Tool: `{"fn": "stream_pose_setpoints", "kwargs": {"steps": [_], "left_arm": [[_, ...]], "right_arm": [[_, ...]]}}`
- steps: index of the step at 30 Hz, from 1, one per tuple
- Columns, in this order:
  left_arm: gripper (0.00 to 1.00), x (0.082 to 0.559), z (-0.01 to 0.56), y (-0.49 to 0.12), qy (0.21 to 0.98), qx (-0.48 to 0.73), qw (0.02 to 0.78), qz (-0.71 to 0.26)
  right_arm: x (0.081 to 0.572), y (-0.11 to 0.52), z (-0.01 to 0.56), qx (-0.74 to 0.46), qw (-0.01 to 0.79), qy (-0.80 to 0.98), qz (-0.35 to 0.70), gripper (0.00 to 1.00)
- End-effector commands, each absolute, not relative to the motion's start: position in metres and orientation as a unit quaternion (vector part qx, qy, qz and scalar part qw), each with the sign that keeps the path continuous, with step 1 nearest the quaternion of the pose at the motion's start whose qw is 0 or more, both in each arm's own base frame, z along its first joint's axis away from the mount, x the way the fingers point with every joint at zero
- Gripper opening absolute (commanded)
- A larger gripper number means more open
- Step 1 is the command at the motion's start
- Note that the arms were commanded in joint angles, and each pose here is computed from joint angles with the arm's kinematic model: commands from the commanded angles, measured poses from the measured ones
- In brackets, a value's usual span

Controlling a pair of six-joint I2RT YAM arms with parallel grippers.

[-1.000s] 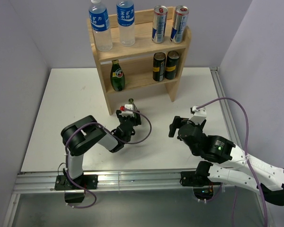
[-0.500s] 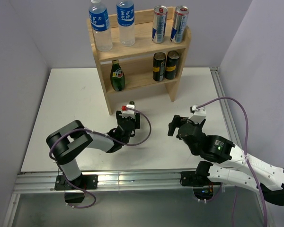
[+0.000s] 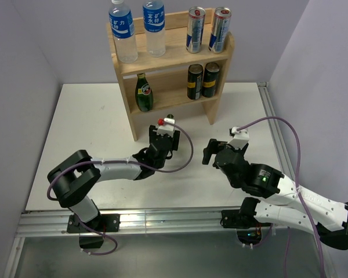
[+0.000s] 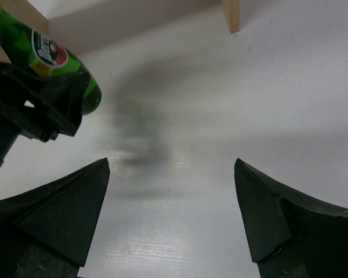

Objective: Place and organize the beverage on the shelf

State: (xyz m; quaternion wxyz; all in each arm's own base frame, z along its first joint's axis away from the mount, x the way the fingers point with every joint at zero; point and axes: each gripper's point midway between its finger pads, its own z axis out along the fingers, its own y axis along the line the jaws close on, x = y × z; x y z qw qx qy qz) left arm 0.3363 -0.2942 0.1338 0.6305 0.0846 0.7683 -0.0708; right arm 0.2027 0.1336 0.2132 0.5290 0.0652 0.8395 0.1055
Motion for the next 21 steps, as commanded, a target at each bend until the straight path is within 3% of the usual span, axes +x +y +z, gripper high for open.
{"fn": "stream_pose_setpoints", "kwargs": {"steps": [1, 12, 21], "left_arm": [[0.0, 0.352, 0.258, -0.313, 0.688, 0.021, 0.713, -0.137], [0.0, 0.373, 0.363, -0.327, 0.644, 0.014, 0.753, -0.131], [0.0, 0.398, 0.402, -0.311, 0.624, 0.001, 0.775, -0.102]], "right_arm": [[0.208, 0.133, 0.241, 0.087, 0.556, 0.817, 0.125, 0.95], [0.209, 0.131, 0.252, 0.089, 0.564, 0.811, 0.129, 0.95], [0.208, 0.129, 0.26, 0.089, 0.57, 0.806, 0.133, 0.95]]}}
